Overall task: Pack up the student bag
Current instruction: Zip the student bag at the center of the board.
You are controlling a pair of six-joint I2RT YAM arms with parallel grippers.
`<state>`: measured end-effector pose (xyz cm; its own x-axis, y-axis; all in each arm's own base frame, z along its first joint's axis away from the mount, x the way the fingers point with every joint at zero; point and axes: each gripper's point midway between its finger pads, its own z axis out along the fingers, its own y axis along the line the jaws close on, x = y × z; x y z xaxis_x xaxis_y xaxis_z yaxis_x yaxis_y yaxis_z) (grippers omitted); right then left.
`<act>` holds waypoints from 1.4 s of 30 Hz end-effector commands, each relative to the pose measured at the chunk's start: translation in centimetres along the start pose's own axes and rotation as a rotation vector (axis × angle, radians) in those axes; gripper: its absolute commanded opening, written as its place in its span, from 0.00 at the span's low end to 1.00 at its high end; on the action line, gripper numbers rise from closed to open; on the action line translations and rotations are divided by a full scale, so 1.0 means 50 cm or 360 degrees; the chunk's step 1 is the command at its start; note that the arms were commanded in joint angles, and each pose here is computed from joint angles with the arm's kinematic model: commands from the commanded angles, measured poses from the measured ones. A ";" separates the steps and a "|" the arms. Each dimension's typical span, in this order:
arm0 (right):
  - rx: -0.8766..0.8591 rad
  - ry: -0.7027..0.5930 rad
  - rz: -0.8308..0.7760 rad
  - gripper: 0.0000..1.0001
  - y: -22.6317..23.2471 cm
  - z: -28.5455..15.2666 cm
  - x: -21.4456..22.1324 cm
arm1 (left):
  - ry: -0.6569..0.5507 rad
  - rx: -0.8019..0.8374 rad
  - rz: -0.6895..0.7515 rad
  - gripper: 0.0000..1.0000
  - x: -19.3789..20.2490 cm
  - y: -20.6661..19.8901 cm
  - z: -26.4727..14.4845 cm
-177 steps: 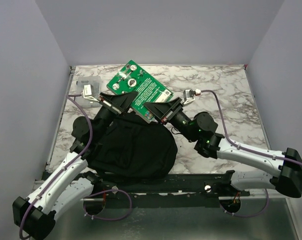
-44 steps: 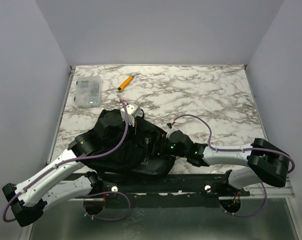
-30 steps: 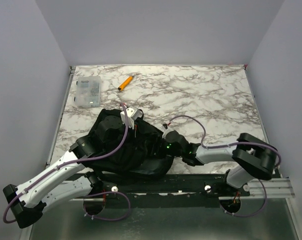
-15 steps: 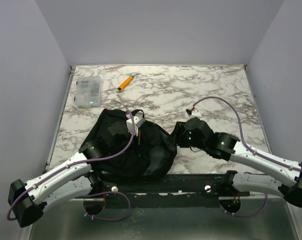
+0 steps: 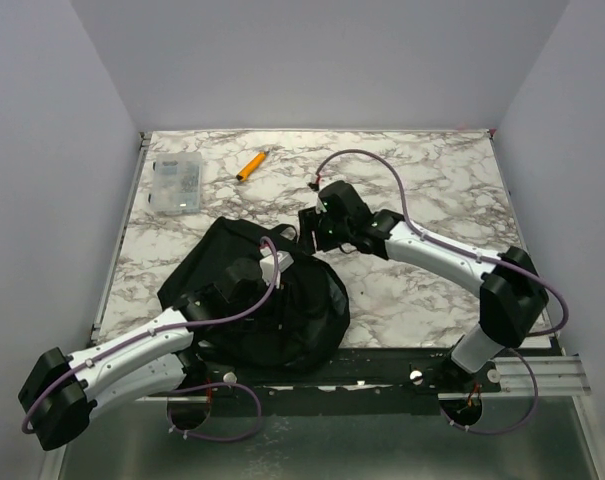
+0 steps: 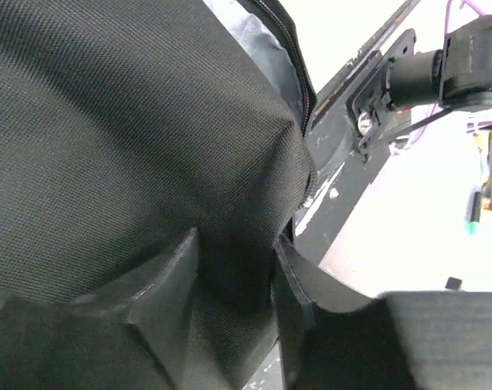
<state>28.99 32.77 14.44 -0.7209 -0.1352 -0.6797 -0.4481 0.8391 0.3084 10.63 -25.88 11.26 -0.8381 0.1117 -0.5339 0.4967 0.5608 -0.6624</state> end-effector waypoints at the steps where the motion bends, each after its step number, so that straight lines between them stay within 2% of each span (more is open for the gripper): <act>1: -0.0242 0.0040 -0.0440 0.63 0.043 0.031 -0.011 | 0.0011 0.0058 0.0026 0.55 0.003 -0.020 -0.016; 3: -0.0237 0.0075 -0.0564 0.62 0.032 0.045 0.002 | -0.0009 0.0031 0.0051 0.64 -0.004 -0.020 -0.030; 7: -0.0206 0.0149 -0.0755 0.61 0.015 0.062 0.030 | -0.0082 -0.0023 0.0136 0.75 -0.025 -0.025 -0.069; 11: -0.0123 0.0152 -0.0910 0.60 0.019 0.070 0.046 | -0.0183 -0.0126 0.0189 0.83 -0.053 -0.016 -0.113; 14: 0.0046 0.0125 -0.0955 0.58 0.006 0.079 0.036 | -0.0277 -0.0139 0.0187 0.87 -0.082 -0.026 -0.145; 17: 0.0124 0.0105 -0.0942 0.46 0.006 0.082 0.025 | -0.0355 -0.0152 0.0180 0.89 -0.108 -0.036 -0.169; 18: 0.0150 0.0093 -0.0936 0.46 0.003 0.081 0.021 | -0.0378 -0.0153 0.0182 0.90 -0.115 -0.039 -0.176; 28: 0.0224 0.0190 -0.0993 0.55 -0.012 0.096 0.056 | -0.0465 -0.0134 0.0184 0.91 -0.140 -0.054 -0.200; 42: 0.0282 0.0198 -0.1046 0.58 0.000 0.095 0.073 | -0.0484 -0.0146 0.0162 0.92 -0.142 -0.049 -0.204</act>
<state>28.80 35.08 8.15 -0.3956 -0.6913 -0.6046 -0.7433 0.6277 -0.2314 12.86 -20.01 21.09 -0.6910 -0.0547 -0.7208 0.5382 0.6268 -0.5635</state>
